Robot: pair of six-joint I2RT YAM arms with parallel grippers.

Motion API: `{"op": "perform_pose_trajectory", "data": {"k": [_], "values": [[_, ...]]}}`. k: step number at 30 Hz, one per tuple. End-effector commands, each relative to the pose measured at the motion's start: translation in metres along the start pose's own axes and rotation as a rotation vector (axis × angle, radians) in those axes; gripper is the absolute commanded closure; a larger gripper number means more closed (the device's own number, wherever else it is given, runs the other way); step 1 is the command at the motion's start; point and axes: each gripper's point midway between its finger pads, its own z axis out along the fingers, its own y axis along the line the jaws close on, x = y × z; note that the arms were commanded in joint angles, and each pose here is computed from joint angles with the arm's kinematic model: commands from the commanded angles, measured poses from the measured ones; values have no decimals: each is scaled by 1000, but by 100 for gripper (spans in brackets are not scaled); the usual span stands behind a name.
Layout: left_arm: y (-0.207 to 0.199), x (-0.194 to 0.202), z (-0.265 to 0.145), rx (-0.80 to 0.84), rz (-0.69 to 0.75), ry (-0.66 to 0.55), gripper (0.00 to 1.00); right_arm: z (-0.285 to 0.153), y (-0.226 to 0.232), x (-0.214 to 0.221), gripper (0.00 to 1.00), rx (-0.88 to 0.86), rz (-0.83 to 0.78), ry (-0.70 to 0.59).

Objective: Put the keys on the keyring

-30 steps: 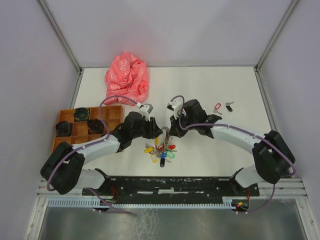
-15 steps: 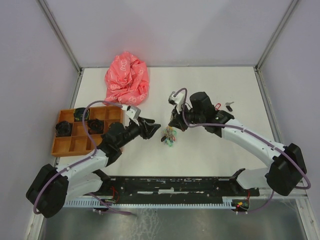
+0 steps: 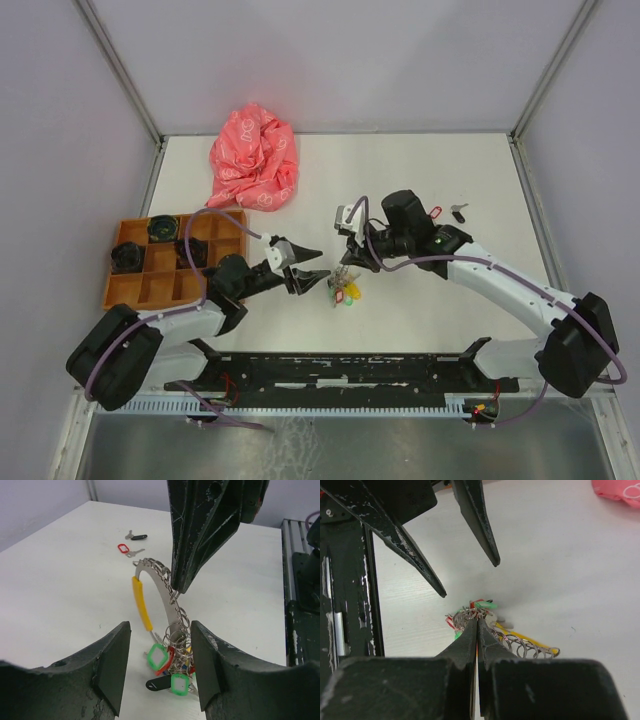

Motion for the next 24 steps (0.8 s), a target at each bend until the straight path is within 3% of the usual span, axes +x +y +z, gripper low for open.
{"op": "perform_pose_trajectory", "data": {"k": [1,10,24], "values": [[-9,-23,12,121,192,-88,42,0,9,-16,99,-98,-114,-21],[-19,-14,21,240,244,-63,57,2,12,-23,99,-141,-209,-40],[-26,-1,30,290,241,-39,63,9,17,-25,99,-174,-222,-72]]}}
